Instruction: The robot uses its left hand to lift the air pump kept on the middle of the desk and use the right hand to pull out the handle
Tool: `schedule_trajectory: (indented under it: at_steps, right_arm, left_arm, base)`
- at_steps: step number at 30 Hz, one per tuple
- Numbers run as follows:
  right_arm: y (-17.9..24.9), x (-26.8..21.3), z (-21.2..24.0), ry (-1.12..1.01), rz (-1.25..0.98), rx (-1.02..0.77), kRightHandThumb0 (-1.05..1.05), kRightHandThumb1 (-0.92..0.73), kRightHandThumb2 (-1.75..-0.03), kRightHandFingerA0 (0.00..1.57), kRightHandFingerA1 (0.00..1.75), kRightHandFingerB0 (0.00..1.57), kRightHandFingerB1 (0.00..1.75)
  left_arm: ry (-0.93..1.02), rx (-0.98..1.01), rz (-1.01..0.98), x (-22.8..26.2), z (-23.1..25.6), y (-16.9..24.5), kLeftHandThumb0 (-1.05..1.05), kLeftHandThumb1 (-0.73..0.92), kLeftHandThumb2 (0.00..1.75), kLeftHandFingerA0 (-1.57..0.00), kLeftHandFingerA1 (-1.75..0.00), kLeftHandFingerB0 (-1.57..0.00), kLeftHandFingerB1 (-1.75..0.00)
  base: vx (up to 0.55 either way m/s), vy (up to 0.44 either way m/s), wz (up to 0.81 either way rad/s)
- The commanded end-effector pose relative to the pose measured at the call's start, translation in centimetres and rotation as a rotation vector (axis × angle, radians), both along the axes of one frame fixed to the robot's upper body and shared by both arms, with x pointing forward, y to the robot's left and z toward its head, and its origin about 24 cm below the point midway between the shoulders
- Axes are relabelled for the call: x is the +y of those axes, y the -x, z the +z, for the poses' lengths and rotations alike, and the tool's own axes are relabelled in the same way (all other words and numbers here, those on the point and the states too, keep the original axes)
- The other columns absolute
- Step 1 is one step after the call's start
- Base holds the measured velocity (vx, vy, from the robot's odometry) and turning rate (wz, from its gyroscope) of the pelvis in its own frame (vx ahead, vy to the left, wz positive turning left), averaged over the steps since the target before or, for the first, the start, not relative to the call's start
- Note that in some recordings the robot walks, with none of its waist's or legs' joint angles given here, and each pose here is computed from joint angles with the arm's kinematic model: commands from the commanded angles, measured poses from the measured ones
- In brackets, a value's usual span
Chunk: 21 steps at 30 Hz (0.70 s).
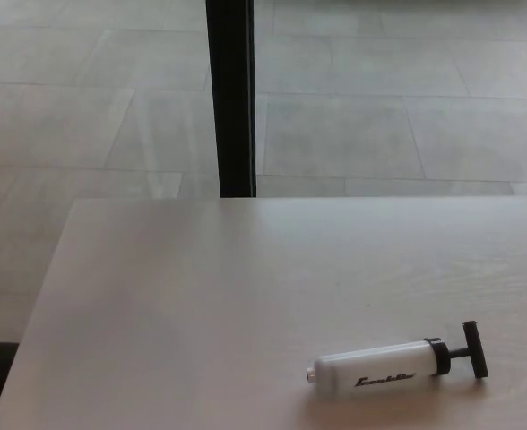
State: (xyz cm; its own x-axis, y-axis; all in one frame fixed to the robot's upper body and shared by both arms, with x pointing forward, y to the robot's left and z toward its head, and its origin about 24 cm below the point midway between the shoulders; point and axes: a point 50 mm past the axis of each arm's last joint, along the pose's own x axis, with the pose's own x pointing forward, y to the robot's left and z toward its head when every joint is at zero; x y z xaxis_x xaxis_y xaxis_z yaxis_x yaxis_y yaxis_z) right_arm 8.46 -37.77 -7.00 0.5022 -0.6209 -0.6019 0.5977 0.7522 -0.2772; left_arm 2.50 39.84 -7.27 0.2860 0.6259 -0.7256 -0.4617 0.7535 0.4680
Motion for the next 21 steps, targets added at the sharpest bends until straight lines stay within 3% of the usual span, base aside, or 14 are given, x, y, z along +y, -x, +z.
schedule_trajectory:
  at_steps: [1, 3, 4, 5, 6, 8, 9, 10, 11, 12, 14, 19, 20, 21]
  right_arm:
    - [2.0, -5.3, 4.7, -0.094, -0.439, -0.281, -0.56, -0.77, -0.63, 0.49, 0.90, 0.19, 0.40]
    - [1.7, -7.0, 5.6, -0.094, -0.529, -0.268, -0.56, -0.78, -0.64, 0.55, 1.24, 0.18, 0.47]
    - [1.4, -8.0, 6.6, -0.078, -0.555, -0.291, -0.59, -0.76, -0.65, 0.65, 1.42, 0.16, 0.45]
    - [0.5, -9.4, 8.9, -0.023, -0.588, -0.366, -0.60, -0.74, -0.62, 0.52, 1.27, 0.27, 0.47]
    - [-0.1, -10.0, 9.9, -0.020, -0.578, -0.416, -0.62, -0.59, -0.92, 0.41, 0.77, 0.14, 0.51]
    - [-2.0, -11.0, 12.7, 0.035, -0.511, -0.518, -0.55, -0.77, -0.61, 0.34, 0.68, 0.16, 0.41]
    - [-2.1, -11.1, 12.8, 0.035, -0.508, -0.521, -0.55, -0.77, -0.61, 0.34, 0.68, 0.16, 0.41]
    - [-2.9, -11.3, 13.6, 0.031, -0.518, -0.554, -0.55, -0.72, -0.60, 0.46, 0.81, 0.16, 0.41]
    - [-3.7, -11.5, 14.4, 0.044, -0.507, -0.580, -0.58, -0.58, -0.90, 0.38, 0.69, 0.15, 0.50]
    - [-5.1, -11.5, 15.8, 0.068, -0.452, -0.627, -0.58, -0.71, -0.61, 0.34, 0.68, 0.23, 0.41]
    - [-7.7, -10.8, 18.4, 0.078, -0.364, -0.711, -0.55, -0.71, -0.61, 0.43, 0.66, 0.28, 0.39]
    - [-11.6, -8.3, 22.2, 0.181, -0.169, -0.835, -0.57, -0.71, -0.61, 0.50, 0.73, 0.30, 0.40]
    - [-12.4, -7.5, 22.8, 0.203, -0.124, -0.854, -0.69, -0.65, -0.59, 0.66, 0.71, 0.45, 0.48]
    - [-13.1, -6.8, 23.4, 0.212, -0.095, -0.868, -0.69, -0.65, -0.59, 0.66, 0.71, 0.45, 0.48]
  left_arm:
    - [-0.023, -0.114, 0.277, 3.8, 3.5, 1.4, -0.50, 0.58, 0.88, -0.56, -0.64, -0.32, -0.50]
    - [-0.025, -0.127, 0.312, 4.7, 4.0, 0.3, -0.48, 0.71, 0.61, -0.61, -0.54, -0.45, -0.44]
    - [-0.010, -0.196, 0.318, 5.3, 4.7, -0.7, -0.51, 0.58, 0.90, -0.51, -0.65, -0.36, -0.55]
    - [-0.040, -0.283, 0.322, 6.0, 6.2, -3.4, -0.49, 0.73, 0.62, -0.54, -0.49, -0.41, -0.44]
    - [-0.047, -0.318, 0.325, 6.3, 7.3, -4.9, -0.50, 0.74, 0.62, -0.59, -0.61, -0.43, -0.46]
    - [-0.050, -0.519, 0.251, 6.5, 10.0, -8.5, -0.50, 0.78, 0.64, -0.37, -0.58, -0.20, -0.49]
    - [-0.050, -0.530, 0.250, 6.5, 10.2, -8.7, -0.50, 0.78, 0.64, -0.37, -0.58, -0.20, -0.49]
    - [-0.085, -0.532, 0.202, 6.6, 11.2, -9.9, -0.51, 0.76, 0.63, -0.51, -0.91, -0.47, -0.76]
    - [-0.110, -0.550, 0.174, 6.5, 12.2, -11.2, -0.51, 0.76, 0.62, -0.53, -0.66, -0.55, -0.64]
    - [-0.140, -0.632, 0.109, 5.9, 14.3, -13.8, -0.44, 0.80, 0.65, -0.35, -0.59, -0.16, -0.38]
    - [-0.184, -0.778, -0.017, 3.7, 18.1, -18.0, -0.46, 0.61, 0.94, -0.32, -0.56, -0.22, -0.49]
    - [-0.224, -0.908, -0.241, -0.7, 23.0, -24.2, -0.42, 0.60, 0.95, -0.31, -0.59, -0.19, -0.49]
    - [-0.232, -0.917, -0.292, -2.0, 23.8, -25.5, -0.42, 0.77, 0.63, -0.40, -0.53, -0.36, -0.42]
    - [-0.238, -0.925, -0.321, -3.2, 24.6, -26.5, -0.42, 0.77, 0.63, -0.40, -0.53, -0.36, -0.42]
  base:
    - [0.00, 0.000, 0.00]
    - [0.00, 0.000, 0.00]
    - [0.00, 0.000, 0.00]
    - [0.00, 0.000, 0.00]
    - [0.00, 0.000, 0.00]
    - [0.00, 0.000, 0.00]
    - [0.00, 0.000, 0.00]
    - [0.00, 0.000, 0.00]
    - [0.00, 0.000, 0.00]
    - [0.00, 0.000, 0.00]
    - [0.00, 0.000, 0.00]
    - [0.00, 0.000, 0.00]
    - [0.00, 0.000, 0.00]
    - [0.00, 0.000, 0.00]
